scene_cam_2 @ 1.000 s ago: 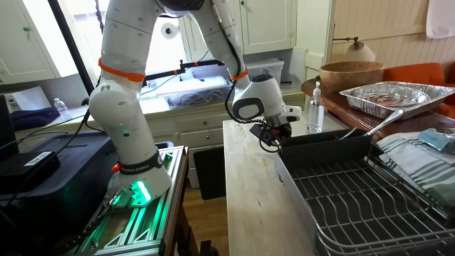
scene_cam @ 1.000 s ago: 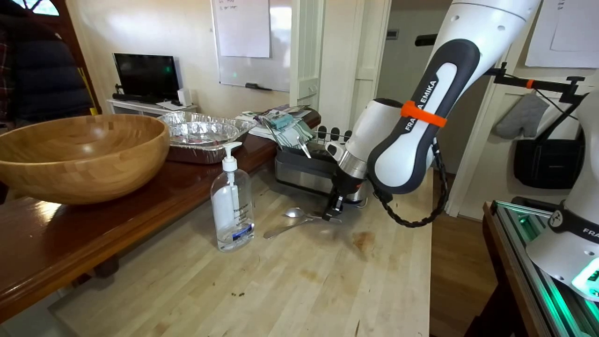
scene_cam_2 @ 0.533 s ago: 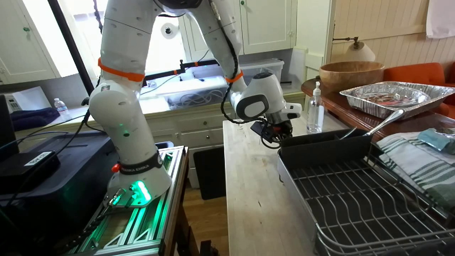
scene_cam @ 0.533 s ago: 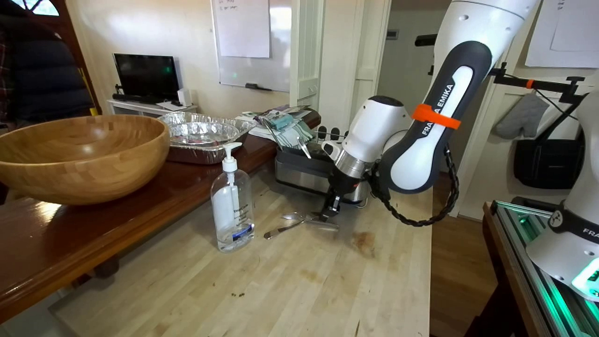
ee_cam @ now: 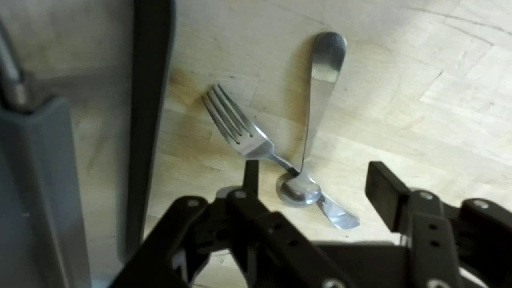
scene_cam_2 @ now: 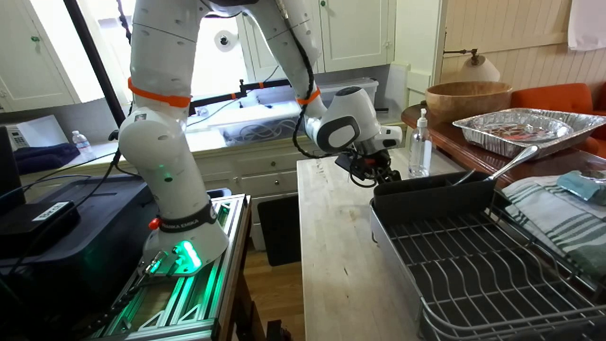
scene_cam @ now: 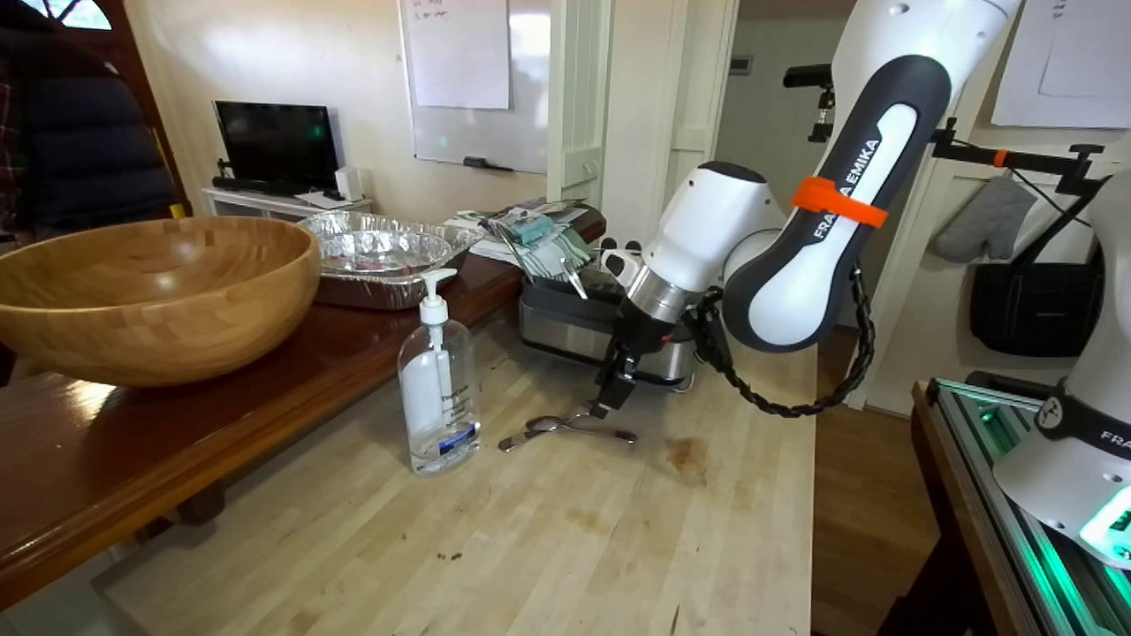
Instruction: Move the spoon to the countertop
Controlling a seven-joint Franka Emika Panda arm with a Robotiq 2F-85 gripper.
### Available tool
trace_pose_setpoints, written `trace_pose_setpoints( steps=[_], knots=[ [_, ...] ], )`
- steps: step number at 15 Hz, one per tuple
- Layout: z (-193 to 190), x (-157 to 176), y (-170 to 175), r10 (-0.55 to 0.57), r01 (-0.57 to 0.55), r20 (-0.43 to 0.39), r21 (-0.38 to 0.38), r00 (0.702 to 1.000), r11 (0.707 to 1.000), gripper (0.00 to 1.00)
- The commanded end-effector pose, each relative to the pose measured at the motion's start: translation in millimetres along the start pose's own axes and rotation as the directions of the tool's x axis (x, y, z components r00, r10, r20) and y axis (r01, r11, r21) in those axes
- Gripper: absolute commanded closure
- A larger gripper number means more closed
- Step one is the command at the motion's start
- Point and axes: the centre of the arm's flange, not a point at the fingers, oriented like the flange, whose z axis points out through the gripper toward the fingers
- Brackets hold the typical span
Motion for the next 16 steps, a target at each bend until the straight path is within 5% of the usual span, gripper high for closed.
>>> trace_pose_setpoints(
  steps=[1,10,16],
  knots=[
    [-21,6,-9,0.033,-0.033,0.006,0.008,0.999,0.999,0.00],
    [-80,29,-23,0.142,-0.140,-0.031,0.051,0.989,0.989,0.00],
    [-128,39,-12,0.224,-0.226,0.056,0.041,0.973,0.973,0.00]
  ],
)
